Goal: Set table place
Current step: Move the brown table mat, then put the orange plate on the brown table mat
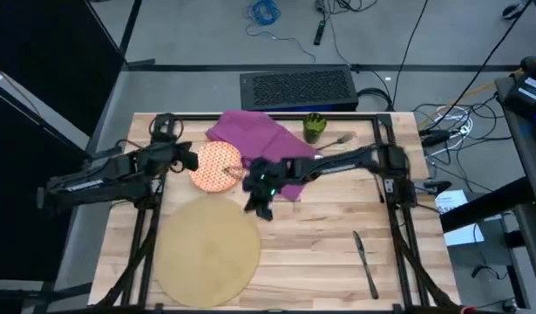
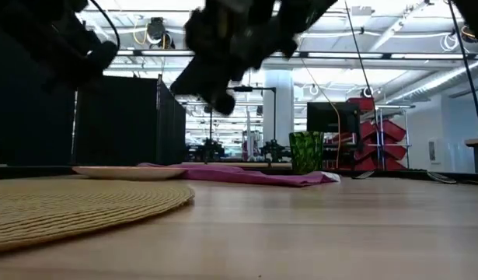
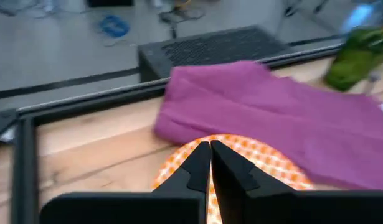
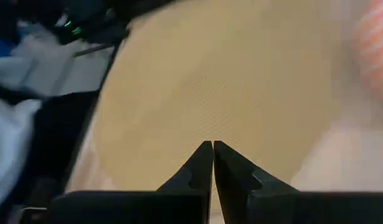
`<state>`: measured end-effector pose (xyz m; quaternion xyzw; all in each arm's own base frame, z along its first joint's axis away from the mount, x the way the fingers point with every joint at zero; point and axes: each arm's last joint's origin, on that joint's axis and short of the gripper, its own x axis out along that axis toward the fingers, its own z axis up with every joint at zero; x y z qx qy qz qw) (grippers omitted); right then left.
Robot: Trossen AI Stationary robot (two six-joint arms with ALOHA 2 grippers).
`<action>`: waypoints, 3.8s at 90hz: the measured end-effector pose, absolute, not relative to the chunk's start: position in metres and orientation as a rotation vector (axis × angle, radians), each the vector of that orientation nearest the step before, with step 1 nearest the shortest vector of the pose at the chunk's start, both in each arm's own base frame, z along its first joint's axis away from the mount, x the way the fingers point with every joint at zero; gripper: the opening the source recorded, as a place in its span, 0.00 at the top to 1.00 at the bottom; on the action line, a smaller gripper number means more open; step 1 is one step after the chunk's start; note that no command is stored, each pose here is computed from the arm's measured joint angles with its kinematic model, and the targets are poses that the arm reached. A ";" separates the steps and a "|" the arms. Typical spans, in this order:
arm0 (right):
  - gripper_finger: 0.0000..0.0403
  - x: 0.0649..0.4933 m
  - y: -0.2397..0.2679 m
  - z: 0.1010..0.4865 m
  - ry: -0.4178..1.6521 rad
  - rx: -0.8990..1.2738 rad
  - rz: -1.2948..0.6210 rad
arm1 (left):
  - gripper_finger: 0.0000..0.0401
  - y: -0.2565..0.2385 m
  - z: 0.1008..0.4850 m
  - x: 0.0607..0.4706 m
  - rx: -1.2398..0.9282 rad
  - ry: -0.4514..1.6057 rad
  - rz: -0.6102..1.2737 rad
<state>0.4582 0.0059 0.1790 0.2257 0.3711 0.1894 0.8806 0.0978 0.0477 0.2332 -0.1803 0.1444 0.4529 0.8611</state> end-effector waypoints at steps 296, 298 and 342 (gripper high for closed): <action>0.55 0.490 -0.147 0.156 0.632 0.669 -0.224 | 1.00 0.039 0.261 0.089 -0.174 0.098 0.750; 0.55 0.492 -0.148 0.157 0.641 0.664 -0.224 | 1.00 0.039 0.261 0.089 -0.176 0.096 0.751; 0.55 0.497 -0.177 0.162 0.768 0.578 -0.310 | 1.00 0.039 0.261 0.089 -0.177 0.103 0.736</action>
